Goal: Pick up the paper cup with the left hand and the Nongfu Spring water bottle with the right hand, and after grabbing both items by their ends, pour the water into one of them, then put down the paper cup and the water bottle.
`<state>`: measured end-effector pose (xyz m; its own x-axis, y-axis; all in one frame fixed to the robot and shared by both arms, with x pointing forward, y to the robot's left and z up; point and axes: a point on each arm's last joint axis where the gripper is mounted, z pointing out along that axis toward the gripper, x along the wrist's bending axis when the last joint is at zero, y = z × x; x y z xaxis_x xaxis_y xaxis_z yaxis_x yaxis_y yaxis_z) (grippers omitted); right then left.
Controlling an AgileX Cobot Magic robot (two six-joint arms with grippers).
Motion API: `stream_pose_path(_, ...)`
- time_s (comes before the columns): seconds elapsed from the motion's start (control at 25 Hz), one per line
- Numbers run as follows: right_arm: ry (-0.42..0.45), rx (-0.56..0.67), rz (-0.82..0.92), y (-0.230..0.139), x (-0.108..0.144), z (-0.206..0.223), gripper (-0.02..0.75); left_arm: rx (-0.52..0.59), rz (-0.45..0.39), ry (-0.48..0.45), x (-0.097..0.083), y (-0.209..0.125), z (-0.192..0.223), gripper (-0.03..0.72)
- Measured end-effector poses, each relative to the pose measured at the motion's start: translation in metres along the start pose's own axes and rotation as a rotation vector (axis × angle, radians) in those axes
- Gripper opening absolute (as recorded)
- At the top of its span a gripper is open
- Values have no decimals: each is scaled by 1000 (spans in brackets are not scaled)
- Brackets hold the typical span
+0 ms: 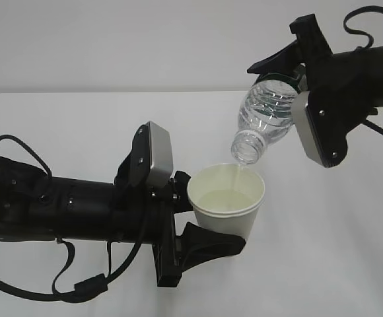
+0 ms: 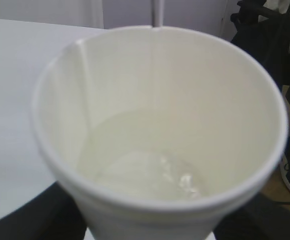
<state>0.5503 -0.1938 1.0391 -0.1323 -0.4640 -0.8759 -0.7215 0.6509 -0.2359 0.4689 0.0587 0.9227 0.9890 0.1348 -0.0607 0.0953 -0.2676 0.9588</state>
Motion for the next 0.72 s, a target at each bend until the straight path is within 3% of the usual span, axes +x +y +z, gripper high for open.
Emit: stream_pose_path(0.72,0,0,-2,0,0,0,491,4,0,2,0,0,0,481)
